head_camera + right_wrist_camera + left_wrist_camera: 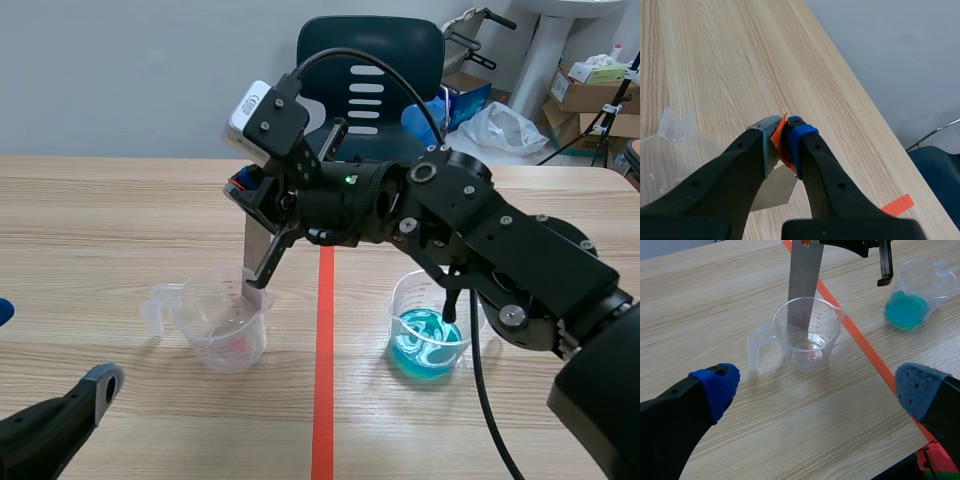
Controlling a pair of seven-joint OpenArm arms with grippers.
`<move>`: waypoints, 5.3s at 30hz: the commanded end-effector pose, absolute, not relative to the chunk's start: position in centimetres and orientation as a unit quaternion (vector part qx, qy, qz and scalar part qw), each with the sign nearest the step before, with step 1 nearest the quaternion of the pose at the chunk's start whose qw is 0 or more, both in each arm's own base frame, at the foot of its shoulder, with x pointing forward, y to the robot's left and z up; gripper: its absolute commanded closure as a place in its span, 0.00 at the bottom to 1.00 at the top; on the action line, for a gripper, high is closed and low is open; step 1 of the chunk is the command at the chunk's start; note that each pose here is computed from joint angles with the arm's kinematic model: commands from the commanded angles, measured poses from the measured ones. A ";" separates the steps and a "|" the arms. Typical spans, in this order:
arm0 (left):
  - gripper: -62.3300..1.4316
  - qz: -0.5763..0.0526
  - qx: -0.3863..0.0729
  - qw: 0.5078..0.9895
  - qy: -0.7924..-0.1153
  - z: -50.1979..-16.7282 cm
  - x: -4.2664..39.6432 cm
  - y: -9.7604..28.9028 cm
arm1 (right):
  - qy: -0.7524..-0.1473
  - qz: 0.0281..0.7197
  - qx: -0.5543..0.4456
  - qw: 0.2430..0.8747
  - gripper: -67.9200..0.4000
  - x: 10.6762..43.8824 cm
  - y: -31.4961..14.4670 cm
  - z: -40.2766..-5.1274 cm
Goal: Do the redox reaction experiment
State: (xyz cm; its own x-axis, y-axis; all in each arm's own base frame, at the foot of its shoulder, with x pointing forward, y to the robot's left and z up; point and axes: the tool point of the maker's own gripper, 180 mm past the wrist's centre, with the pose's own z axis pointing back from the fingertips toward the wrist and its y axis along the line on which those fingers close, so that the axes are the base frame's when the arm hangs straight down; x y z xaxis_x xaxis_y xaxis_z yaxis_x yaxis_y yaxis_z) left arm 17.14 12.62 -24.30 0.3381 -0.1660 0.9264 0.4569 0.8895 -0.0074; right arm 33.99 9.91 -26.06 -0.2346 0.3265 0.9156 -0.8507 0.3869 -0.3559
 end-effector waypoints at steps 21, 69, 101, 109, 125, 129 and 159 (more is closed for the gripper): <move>0.00 -0.192 -0.142 0.798 -0.553 -23.5 17.3 12.1 | -0.588 0.514 0.214 0.586 0.98 33.8 9.4 -26.8; 0.00 -0.194 -0.140 0.799 -0.552 -23.6 17.4 12.1 | -0.689 0.495 0.218 0.482 0.98 33.4 8.3 -15.1; 0.00 -0.194 -0.140 0.798 -0.553 -23.6 17.4 12.1 | -0.721 0.493 0.234 0.427 0.98 30.7 6.0 -9.7; 0.00 -0.194 -0.140 0.799 -0.552 -23.6 17.4 12.1 | -0.733 0.480 0.247 0.414 0.98 30.6 4.5 -7.0; 0.00 -0.194 -0.140 0.799 -0.552 -23.6 17.4 12.1 | -0.735 0.488 0.229 0.412 0.98 31.9 0.2 -3.0; 0.00 -0.194 -0.140 0.799 -0.552 -23.6 17.4 12.1 | -0.734 0.495 0.223 0.409 0.98 31.9 0.2 -2.7; 0.00 -0.194 -0.140 0.798 -0.553 -23.6 17.4 12.1 | -0.638 0.621 0.287 0.353 0.98 25.0 10.7 -10.9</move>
